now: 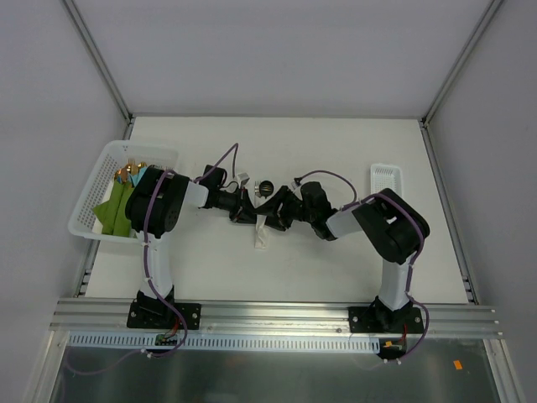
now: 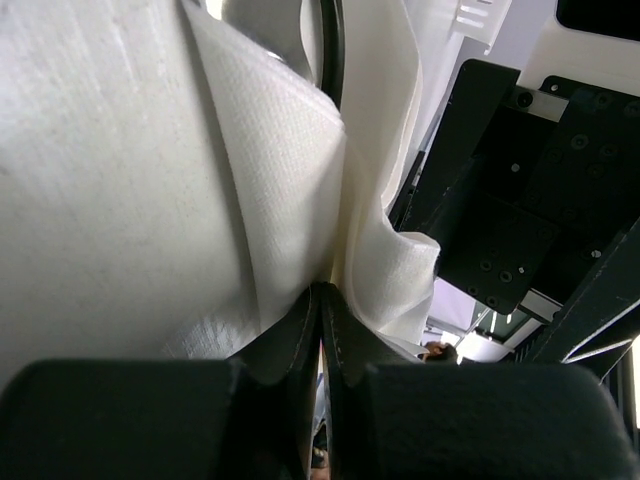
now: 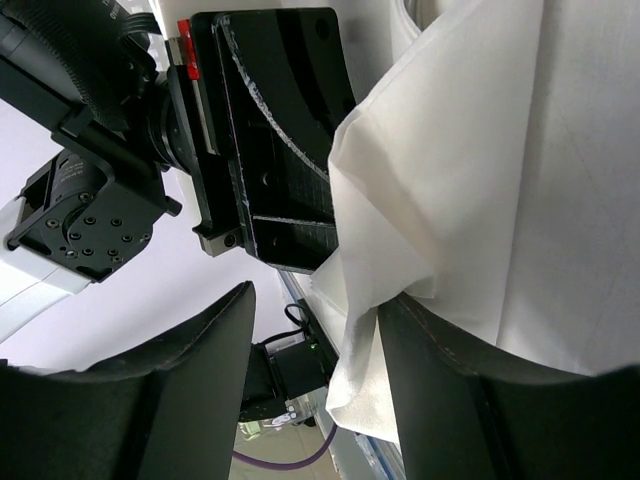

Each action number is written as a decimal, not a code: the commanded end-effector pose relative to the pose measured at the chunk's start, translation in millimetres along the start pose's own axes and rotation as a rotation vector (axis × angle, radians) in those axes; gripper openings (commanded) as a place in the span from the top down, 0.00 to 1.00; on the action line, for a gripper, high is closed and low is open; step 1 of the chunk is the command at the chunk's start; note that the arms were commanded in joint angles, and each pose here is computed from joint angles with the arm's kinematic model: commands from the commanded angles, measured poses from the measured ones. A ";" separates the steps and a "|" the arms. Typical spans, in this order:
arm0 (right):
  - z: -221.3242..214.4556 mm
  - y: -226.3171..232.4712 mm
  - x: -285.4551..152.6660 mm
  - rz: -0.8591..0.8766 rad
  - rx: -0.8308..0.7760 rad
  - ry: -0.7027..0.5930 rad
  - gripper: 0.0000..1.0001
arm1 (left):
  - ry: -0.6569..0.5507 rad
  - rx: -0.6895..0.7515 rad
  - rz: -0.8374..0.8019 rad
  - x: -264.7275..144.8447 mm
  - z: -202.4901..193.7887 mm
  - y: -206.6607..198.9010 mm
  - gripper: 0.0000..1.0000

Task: Place the utensils on the paper napkin and roll it up

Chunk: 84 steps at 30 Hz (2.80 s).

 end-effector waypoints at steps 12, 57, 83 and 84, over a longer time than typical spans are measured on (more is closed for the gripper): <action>-33.0 -121.8 -14.5 -0.620 0.159 0.035 0.41 | -0.015 0.014 -0.040 -4.6 -4.6 -13.6 0.88; -26.1 -89.4 -18.5 -0.524 0.069 0.019 0.43 | 0.011 -0.059 0.098 -20.8 -41.7 31.5 0.95; -28.1 -57.5 -10.7 -0.421 0.015 0.031 0.45 | -0.104 0.105 0.118 -36.0 -8.6 -12.2 0.97; -28.6 -58.8 -11.4 -0.423 0.016 0.032 0.45 | -0.113 0.109 0.120 -36.7 -4.8 -13.6 0.97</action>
Point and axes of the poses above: each gripper's point midway between its finger pads, its own x axis out along the fingers, its own y axis along the line the jaws close on, z = x × y, the point moved 10 cm from there along -x, back along the fingers, and after that the axes turned 2 degrees about x, right-handed, at the moved point
